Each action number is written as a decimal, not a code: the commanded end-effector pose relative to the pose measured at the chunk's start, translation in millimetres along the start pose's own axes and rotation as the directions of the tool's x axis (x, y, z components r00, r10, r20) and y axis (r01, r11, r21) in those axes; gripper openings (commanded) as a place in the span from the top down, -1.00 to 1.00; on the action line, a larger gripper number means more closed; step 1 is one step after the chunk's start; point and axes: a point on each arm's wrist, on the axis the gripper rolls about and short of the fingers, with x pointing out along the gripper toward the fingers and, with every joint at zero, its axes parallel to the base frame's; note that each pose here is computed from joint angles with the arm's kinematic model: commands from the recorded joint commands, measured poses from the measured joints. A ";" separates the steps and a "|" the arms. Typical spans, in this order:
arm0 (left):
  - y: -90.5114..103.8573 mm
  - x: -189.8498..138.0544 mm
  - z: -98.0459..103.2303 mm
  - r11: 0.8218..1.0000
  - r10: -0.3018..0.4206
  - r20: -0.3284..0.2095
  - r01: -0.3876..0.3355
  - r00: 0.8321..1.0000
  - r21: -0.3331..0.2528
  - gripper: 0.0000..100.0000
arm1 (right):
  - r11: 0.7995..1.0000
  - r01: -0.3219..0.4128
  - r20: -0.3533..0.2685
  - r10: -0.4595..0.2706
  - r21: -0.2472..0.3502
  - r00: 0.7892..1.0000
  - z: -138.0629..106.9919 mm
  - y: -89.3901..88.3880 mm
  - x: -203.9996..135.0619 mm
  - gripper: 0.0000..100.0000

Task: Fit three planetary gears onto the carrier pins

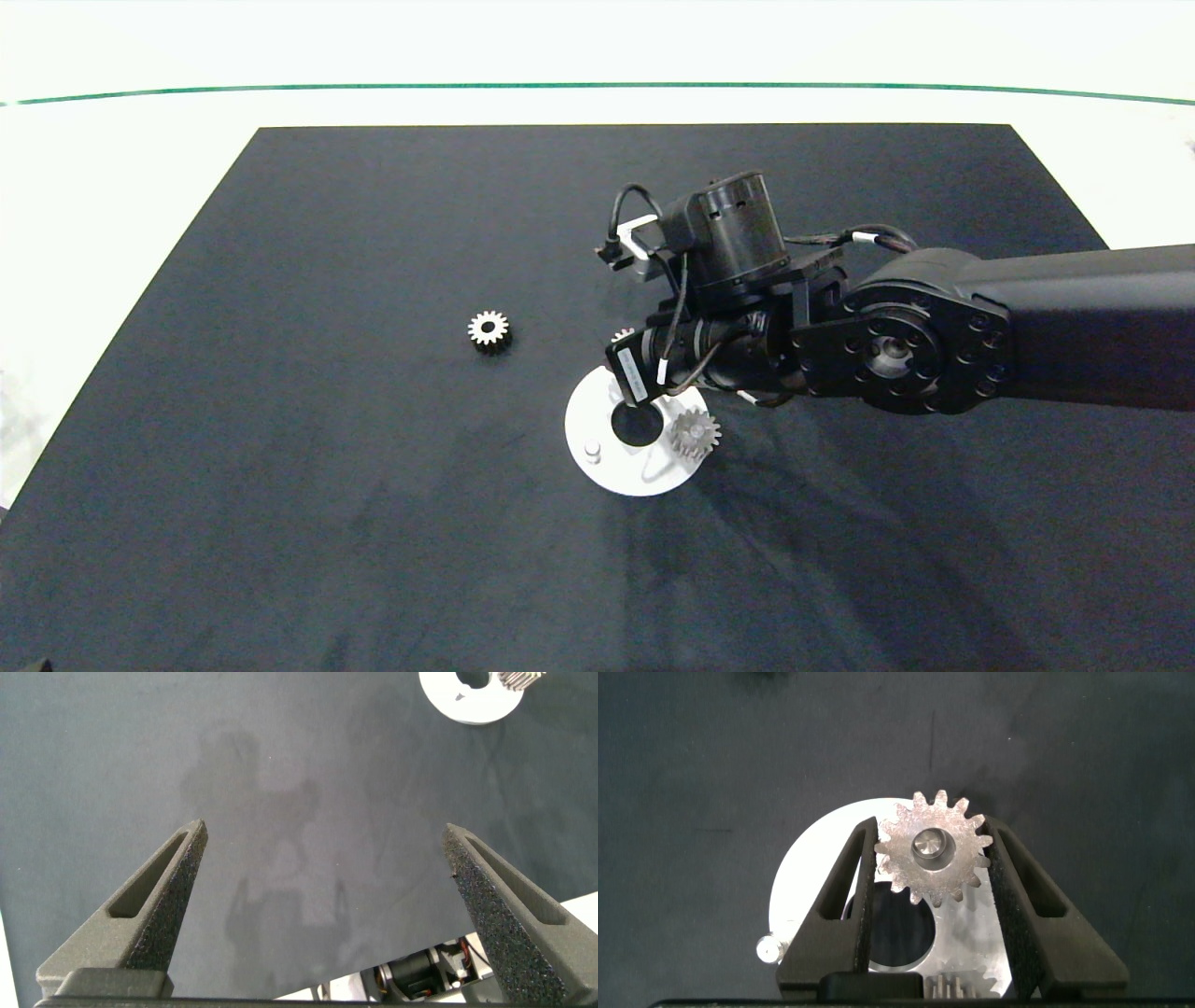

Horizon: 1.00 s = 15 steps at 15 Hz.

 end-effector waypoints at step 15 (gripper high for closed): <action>0.1 0.8 0.0 1.000 -0.002 -0.006 0.002 1.000 0.000 -1.00 | 0.999 0.006 -0.064 -0.008 -0.045 0.998 2.0 1.5 4.0 -1.00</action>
